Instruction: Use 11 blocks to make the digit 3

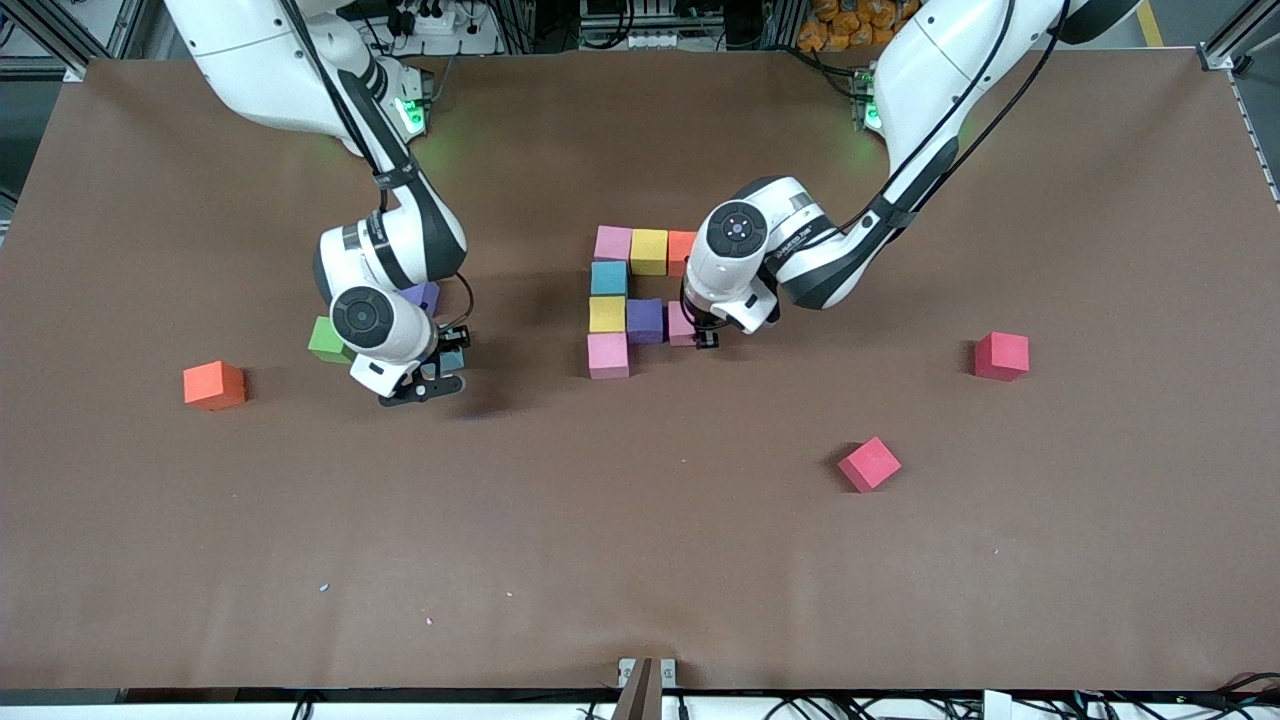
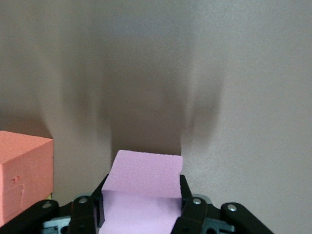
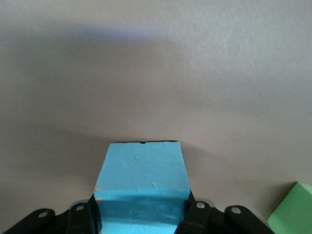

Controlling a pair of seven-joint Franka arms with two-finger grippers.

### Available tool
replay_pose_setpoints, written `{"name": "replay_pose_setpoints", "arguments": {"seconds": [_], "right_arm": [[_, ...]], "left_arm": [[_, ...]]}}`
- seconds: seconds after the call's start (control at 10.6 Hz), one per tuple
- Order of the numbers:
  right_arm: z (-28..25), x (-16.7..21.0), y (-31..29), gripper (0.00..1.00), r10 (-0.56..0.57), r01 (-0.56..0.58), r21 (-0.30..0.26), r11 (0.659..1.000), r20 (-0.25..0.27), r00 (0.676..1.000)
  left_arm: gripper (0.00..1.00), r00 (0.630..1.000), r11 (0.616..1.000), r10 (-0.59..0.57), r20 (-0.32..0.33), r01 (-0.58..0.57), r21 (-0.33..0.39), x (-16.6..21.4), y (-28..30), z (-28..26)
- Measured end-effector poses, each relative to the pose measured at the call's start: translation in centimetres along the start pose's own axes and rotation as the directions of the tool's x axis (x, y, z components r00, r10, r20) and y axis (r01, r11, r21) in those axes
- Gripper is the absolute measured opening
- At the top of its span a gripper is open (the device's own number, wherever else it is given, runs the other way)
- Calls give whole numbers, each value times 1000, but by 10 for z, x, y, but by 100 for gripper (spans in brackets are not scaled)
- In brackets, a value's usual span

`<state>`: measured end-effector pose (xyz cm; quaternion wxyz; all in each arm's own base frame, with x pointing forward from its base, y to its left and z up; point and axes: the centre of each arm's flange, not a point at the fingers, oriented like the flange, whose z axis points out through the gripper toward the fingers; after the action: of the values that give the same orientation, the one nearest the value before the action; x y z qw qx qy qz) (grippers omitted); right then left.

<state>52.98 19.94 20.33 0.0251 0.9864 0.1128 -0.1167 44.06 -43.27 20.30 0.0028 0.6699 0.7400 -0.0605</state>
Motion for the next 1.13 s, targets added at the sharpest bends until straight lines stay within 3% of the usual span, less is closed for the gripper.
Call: {"name": "replay_pose_setpoints", "arguments": {"seconds": [0.38,0.57,0.85,1.13], "right_arm": [[-86,29,-37,60,-45,45,18,999,15,999],[-111,47,-63,59,-63,64,41,997,-15,998],[-108,73,-105,59,-26,26,50,998,4,1000],[-92,97,-147,59,30,-30,44,999,-9,1000]], "left_arm": [[56,1000,1000,4,24,-4,-8,0,-3,3],[56,999,1000,5,34,-5,-13,-1,-4,2],[56,999,1000,8,35,-7,-11,-1,-6,3],[56,999,1000,14,32,-14,-8,-3,-10,6]]}}
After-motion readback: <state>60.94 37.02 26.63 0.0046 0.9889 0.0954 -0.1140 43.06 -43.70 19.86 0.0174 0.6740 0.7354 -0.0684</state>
